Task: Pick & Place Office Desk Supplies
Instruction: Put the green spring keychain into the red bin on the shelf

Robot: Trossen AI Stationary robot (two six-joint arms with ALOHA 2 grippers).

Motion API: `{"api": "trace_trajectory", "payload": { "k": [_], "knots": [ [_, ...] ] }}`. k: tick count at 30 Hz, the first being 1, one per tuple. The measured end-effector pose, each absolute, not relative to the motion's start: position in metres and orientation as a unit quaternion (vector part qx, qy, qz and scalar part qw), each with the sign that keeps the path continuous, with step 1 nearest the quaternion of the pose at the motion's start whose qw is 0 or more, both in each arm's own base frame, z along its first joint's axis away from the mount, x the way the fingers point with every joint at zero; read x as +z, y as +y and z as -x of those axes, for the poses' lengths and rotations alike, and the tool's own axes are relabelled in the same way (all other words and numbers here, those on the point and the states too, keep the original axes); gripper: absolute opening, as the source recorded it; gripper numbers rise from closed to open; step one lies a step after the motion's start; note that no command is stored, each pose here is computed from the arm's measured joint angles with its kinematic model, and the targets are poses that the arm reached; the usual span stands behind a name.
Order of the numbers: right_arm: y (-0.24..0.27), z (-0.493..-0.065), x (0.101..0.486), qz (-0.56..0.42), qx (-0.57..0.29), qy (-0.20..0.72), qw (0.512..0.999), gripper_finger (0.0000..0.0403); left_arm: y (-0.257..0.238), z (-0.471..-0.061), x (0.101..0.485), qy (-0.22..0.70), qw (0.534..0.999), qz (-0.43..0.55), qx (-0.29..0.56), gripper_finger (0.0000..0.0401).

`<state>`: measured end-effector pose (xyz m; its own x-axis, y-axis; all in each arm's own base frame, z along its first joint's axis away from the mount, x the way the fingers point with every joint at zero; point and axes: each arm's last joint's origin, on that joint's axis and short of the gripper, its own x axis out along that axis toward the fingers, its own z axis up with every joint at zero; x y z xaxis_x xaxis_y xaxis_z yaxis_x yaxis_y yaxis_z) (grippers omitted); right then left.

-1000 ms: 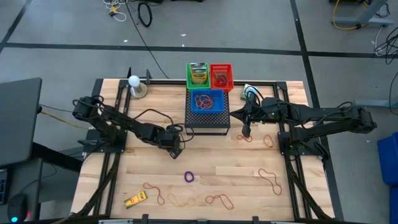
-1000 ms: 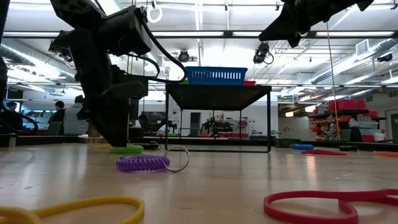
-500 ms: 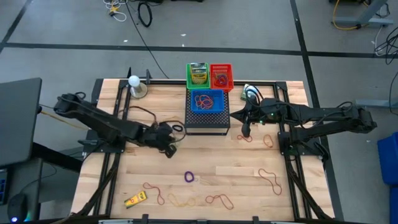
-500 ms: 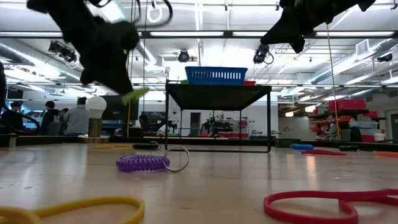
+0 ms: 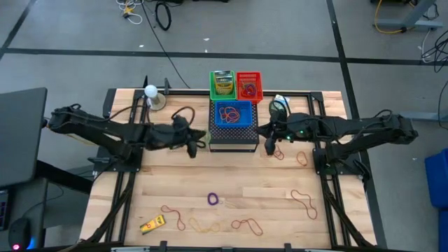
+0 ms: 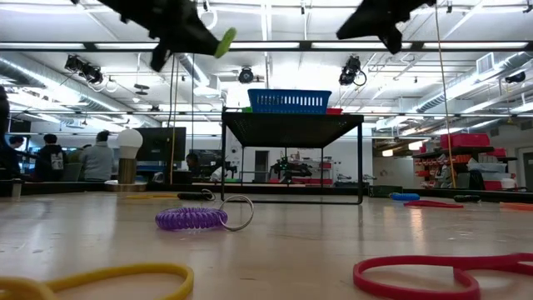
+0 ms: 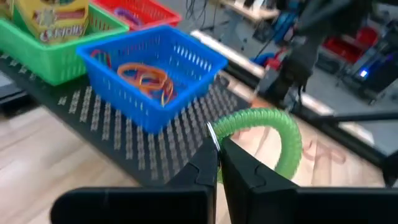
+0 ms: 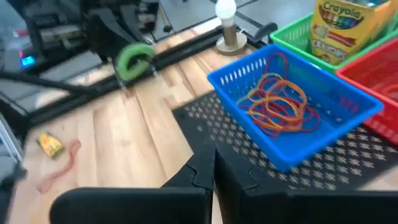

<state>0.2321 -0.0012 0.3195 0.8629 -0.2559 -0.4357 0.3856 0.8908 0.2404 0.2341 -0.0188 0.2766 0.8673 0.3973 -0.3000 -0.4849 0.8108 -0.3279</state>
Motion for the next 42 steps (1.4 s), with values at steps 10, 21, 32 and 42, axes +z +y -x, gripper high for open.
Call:
{"api": "trace_trajectory", "payload": {
  "k": [10, 21, 32, 42],
  "knots": [
    [0.001, -0.277, 0.342, -0.254, -0.156, 0.195, 0.934, 0.0073, 0.01, -0.263, 0.286, 0.001, 0.958, 0.225, 0.178, 0.0012],
    [-0.005, -0.284, 0.349, -0.353, -0.144, 0.184, 0.906, 0.0156, 0.014, -0.296, 0.275, -0.019, 0.942, 0.298, 0.15, 0.0012],
    [-0.01, -0.287, 0.345, -0.352, -0.195, 0.17, 0.9, 0.0167, 0.015, -0.329, 0.283, 0.03, 0.937, 0.294, 0.185, 0.0012],
    [-0.014, -0.297, 0.332, -0.344, -0.214, 0.188, 0.895, 0.0104, 0.016, -0.331, 0.284, 0.027, 0.941, 0.276, 0.195, 0.0013]
  ]
}}
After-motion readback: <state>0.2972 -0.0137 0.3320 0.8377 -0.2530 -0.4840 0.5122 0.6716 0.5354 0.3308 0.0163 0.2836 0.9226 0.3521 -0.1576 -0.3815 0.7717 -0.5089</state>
